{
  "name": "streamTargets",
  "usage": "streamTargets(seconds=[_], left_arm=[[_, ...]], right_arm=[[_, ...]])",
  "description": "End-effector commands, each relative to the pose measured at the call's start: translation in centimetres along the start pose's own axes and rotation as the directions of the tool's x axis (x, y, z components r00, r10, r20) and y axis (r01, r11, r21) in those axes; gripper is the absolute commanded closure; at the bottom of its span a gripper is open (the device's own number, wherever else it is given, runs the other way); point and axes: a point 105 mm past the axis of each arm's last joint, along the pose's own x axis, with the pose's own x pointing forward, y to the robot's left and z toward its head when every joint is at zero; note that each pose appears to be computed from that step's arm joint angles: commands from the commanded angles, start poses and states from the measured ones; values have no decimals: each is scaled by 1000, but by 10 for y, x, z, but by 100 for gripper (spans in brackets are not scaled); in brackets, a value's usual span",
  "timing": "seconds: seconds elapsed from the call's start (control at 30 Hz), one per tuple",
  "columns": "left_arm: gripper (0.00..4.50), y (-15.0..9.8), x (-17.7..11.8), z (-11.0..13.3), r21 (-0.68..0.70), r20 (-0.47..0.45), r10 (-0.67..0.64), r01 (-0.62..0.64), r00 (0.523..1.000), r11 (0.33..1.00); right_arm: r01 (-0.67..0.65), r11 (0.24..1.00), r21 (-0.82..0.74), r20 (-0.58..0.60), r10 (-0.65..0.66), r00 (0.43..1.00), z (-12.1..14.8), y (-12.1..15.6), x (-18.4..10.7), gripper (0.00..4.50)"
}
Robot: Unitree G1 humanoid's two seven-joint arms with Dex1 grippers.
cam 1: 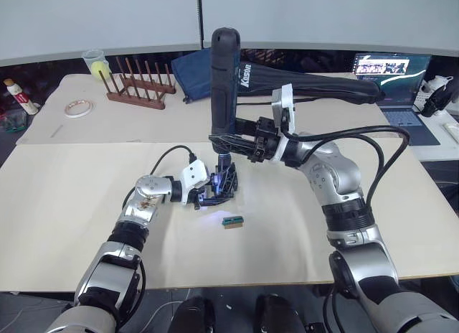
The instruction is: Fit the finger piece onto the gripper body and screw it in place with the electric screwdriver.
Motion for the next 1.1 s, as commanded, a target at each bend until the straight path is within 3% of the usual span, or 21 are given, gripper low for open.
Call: streamTargets(seconds=[0.03,0.6,0.77,1.1], left_arm=[[219,5,-6,9,30,22,21,-22,1000,999],[219,9,-6,11,29,21,31,-31,999,999],[219,9,-6,11,27,22,30,-31,999,999],[219,9,-6,11,26,24,32,-32,999,999]], right_arm=[[65,997,33,-136,-60,989,-38,-10,-14,257],[-72,996,53,-144,79,986,-29,21,-5,257],[-54,998,-16,-193,50,980,-38,18,-4,257],[-27,1000,-10,-235,24,972,-49,11,-8,257]])
